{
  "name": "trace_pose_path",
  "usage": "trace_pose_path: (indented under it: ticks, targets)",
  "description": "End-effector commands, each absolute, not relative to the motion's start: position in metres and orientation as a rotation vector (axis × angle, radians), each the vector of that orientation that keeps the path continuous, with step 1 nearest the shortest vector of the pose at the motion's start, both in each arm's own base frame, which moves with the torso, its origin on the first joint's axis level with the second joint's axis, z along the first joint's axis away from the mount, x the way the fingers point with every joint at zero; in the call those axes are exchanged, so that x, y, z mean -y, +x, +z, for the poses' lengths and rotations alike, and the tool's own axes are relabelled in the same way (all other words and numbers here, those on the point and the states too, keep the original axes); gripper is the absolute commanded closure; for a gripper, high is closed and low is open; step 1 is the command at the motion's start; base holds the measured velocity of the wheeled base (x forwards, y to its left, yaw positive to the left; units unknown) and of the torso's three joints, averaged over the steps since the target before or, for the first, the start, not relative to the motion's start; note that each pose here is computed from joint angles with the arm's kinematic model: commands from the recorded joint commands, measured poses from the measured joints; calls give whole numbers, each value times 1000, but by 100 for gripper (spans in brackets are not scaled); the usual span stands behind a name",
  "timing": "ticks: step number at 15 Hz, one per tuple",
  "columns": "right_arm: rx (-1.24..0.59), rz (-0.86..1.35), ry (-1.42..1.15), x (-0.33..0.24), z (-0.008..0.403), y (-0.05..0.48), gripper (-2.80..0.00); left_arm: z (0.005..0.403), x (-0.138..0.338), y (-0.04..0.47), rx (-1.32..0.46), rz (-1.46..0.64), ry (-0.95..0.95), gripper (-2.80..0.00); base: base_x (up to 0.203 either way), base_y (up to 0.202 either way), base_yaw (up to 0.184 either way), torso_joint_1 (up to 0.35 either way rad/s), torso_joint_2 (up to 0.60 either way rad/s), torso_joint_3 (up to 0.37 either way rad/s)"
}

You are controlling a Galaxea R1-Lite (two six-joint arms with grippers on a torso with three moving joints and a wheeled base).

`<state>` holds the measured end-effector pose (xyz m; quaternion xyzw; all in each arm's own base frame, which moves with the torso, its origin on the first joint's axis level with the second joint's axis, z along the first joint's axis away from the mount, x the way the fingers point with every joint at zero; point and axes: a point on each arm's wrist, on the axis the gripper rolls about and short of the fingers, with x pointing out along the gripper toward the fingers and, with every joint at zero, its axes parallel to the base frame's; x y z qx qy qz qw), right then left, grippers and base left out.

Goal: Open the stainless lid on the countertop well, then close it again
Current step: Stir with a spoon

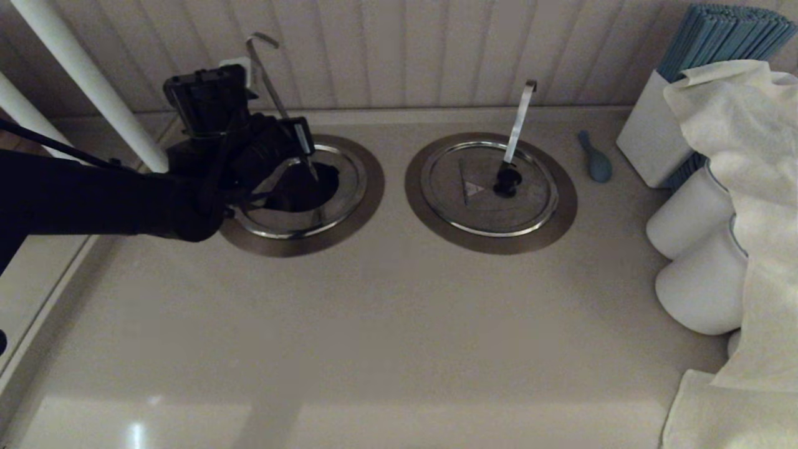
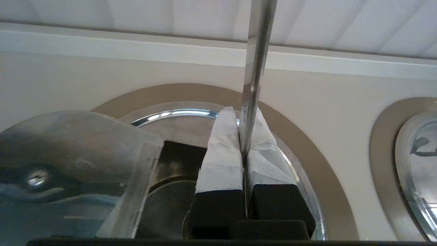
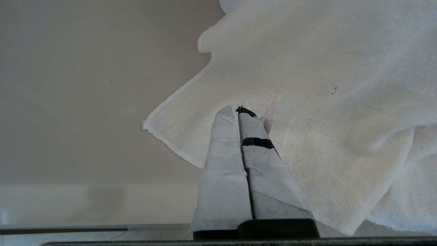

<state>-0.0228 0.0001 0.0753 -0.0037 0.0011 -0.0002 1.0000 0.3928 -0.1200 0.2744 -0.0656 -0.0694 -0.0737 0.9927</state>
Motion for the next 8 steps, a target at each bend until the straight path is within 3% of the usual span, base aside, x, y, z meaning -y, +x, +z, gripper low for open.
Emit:
trace_pose_path:
  ticks: [1,8]
  targets:
    - [-3,0,-8,0,75,-23,0,280,119,387,146,-150,-135,0,0,0,0,0,0,0]
    - [-3,0,-8,0,75,-23,0,280,113,371,55,-207,-118,0,0,0,0,0,0,0]
